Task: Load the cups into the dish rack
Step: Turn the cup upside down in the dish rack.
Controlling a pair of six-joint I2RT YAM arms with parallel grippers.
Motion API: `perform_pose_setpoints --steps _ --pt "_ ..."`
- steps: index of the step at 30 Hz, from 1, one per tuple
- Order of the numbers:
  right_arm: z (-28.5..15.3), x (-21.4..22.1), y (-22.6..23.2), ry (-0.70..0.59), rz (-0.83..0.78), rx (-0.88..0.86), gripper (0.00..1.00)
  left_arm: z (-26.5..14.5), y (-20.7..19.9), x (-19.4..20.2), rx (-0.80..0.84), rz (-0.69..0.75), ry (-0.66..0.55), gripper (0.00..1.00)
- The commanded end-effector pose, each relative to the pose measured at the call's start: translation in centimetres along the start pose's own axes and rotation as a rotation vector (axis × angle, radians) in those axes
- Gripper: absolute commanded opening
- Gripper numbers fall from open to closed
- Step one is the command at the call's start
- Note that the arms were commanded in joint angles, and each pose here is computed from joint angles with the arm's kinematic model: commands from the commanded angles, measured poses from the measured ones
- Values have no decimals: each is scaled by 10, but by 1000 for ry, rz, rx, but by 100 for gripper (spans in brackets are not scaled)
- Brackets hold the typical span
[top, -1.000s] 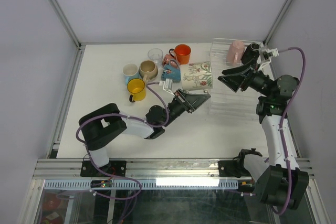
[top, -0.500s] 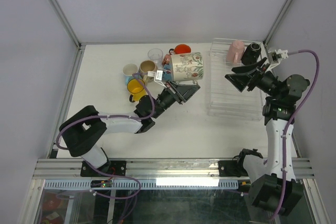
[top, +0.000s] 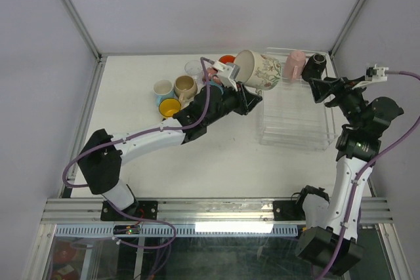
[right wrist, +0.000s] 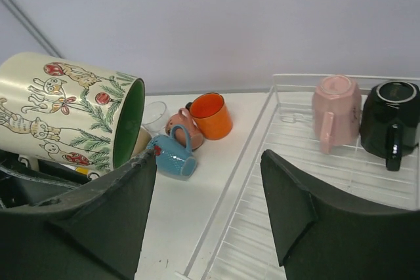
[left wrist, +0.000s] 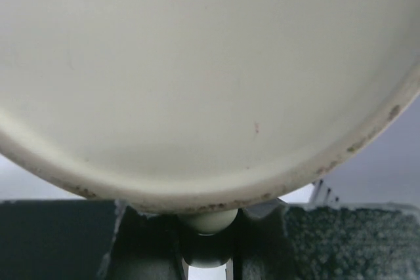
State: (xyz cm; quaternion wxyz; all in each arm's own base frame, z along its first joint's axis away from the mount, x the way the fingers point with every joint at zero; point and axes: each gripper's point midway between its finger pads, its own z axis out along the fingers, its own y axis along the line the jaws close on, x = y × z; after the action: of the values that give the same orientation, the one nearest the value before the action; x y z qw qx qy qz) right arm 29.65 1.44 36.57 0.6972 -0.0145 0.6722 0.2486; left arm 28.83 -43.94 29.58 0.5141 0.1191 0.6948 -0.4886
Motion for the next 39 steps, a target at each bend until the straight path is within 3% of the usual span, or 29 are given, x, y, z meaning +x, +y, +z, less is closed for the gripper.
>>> perform_pose_setpoints --steps 1,8,14,29,39 --pt "-1 -20 -14 -50 -45 78 67 16 -22 -49 22 176 -85 0" --pt "-3 -15 -15 -22 -125 49 67 46 -20 -48 5 269 -27 0" --pt "-3 -15 -41 -6 -188 148 67 69 -18 -41 1 315 12 0" --pt "-12 -9 -95 32 -148 300 67 148 -14 -8 -24 463 88 0" --pt "-20 -13 -111 4 -107 364 67 175 8 24 -79 510 100 0"
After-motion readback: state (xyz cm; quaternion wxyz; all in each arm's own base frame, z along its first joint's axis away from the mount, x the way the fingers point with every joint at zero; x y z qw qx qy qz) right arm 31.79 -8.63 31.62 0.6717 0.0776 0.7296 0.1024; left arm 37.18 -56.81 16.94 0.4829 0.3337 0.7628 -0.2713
